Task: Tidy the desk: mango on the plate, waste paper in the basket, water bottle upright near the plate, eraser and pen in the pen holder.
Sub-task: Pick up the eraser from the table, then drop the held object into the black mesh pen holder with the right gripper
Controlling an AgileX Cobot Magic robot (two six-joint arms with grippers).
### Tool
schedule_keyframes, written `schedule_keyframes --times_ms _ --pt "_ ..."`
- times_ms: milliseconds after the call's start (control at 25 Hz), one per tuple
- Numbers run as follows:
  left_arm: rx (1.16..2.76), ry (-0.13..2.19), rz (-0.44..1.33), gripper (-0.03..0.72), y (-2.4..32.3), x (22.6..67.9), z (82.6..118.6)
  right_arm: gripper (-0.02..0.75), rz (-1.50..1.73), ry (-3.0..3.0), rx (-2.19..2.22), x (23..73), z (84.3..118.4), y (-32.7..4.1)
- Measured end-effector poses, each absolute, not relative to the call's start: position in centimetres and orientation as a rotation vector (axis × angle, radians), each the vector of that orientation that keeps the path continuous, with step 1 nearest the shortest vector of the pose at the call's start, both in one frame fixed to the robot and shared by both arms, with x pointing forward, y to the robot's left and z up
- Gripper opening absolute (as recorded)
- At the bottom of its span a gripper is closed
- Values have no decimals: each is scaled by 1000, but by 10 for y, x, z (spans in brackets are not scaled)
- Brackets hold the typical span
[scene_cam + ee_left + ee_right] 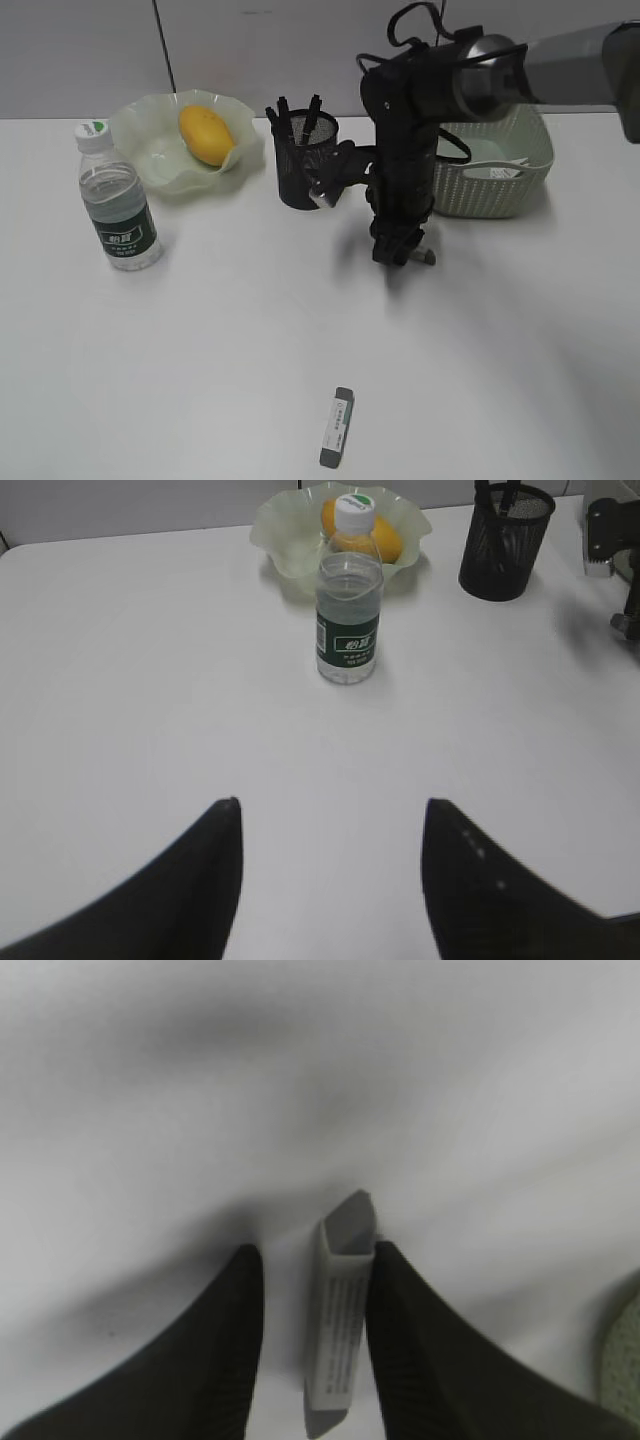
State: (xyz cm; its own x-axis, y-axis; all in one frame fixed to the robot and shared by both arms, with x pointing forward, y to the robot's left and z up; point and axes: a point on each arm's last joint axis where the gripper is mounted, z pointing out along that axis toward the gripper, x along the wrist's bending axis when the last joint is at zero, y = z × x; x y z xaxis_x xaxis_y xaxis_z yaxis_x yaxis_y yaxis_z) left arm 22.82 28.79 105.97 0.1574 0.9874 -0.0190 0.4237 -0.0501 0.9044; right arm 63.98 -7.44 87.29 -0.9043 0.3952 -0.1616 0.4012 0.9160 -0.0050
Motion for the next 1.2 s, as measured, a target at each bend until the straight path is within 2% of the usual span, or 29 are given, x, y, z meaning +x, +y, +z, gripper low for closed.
schedule_keyframes --times_ms 120,320,400,560,840,1000,1200 --pt "1607 1388 859 435 288 228 1060 278 -58 2918 616 640 873 -74" --pt "1607 1388 859 435 288 228 1060 104 -76 2885 687 641 875 -76" --pt "1607 1388 859 435 288 228 1060 104 -53 2873 712 640 884 -76" --pt "1607 1388 859 435 288 228 1060 104 144 2823 781 637 930 -70" --pt "1607 1388 859 435 288 228 1060 104 836 2545 949 640 1008 -47" --pt "1607 1388 859 435 288 228 1060 104 1149 2237 1016 659 1022 -37" --pt "1607 1388 859 435 288 228 1060 104 1233 2059 1039 678 1003 -33"
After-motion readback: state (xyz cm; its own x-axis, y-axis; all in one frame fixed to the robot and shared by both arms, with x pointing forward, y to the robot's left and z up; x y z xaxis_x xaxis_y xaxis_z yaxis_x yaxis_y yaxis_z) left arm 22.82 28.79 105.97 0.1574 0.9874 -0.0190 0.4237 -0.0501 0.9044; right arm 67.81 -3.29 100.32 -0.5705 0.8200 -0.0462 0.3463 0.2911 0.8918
